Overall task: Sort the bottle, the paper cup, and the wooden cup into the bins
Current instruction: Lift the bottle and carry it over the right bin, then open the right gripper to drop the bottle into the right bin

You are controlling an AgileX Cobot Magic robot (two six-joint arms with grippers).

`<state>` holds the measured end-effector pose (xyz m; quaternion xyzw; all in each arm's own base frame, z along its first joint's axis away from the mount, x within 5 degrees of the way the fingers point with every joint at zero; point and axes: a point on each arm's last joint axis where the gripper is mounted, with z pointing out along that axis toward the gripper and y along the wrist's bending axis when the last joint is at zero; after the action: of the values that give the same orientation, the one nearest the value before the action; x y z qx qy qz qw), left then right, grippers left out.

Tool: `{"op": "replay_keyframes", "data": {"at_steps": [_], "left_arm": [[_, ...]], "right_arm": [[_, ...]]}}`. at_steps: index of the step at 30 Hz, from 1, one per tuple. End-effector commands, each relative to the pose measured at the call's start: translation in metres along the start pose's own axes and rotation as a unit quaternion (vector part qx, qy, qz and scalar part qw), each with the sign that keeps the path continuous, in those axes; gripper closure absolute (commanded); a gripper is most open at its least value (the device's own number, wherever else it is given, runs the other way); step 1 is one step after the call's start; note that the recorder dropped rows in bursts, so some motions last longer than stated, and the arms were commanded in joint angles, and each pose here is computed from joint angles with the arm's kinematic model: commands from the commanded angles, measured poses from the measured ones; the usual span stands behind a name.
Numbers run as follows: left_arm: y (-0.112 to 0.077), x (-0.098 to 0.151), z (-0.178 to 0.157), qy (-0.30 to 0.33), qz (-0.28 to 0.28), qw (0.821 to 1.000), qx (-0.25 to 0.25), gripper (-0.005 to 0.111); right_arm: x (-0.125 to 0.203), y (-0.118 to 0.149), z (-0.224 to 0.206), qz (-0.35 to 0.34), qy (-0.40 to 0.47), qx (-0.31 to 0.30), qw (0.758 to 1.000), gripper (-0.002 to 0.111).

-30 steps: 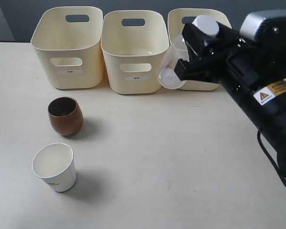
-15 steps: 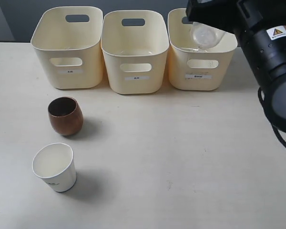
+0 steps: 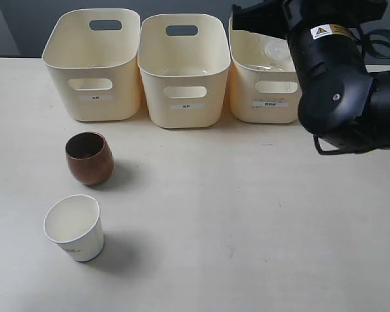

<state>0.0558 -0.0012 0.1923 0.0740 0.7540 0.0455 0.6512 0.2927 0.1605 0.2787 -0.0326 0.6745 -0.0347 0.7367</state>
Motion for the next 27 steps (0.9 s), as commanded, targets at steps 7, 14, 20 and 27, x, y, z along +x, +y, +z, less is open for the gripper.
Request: {"op": "replay_keyframes", "data": {"at_steps": [7, 14, 20, 27], "left_arm": [[0.0, 0.0, 0.0, -0.002, 0.001, 1.0, 0.001, 0.107], [0.0, 0.0, 0.0, -0.002, 0.001, 1.0, 0.001, 0.107], [0.0, 0.0, 0.0, -0.002, 0.001, 1.0, 0.001, 0.107], [0.0, 0.0, 0.0, -0.002, 0.001, 1.0, 0.001, 0.107]], "right_arm": [[0.018, -0.026, 0.026, 0.026, 0.006, 0.031, 0.999, 0.109], [0.036, -0.021, 0.046, 0.013, -0.001, 0.001, 1.0, 0.109], [0.033, -0.013, 0.057, 0.01, -0.004, -0.014, 1.0, 0.103], [0.034, -0.014, 0.058, 0.023, 0.01, -0.005, 1.0, 0.039]]}}
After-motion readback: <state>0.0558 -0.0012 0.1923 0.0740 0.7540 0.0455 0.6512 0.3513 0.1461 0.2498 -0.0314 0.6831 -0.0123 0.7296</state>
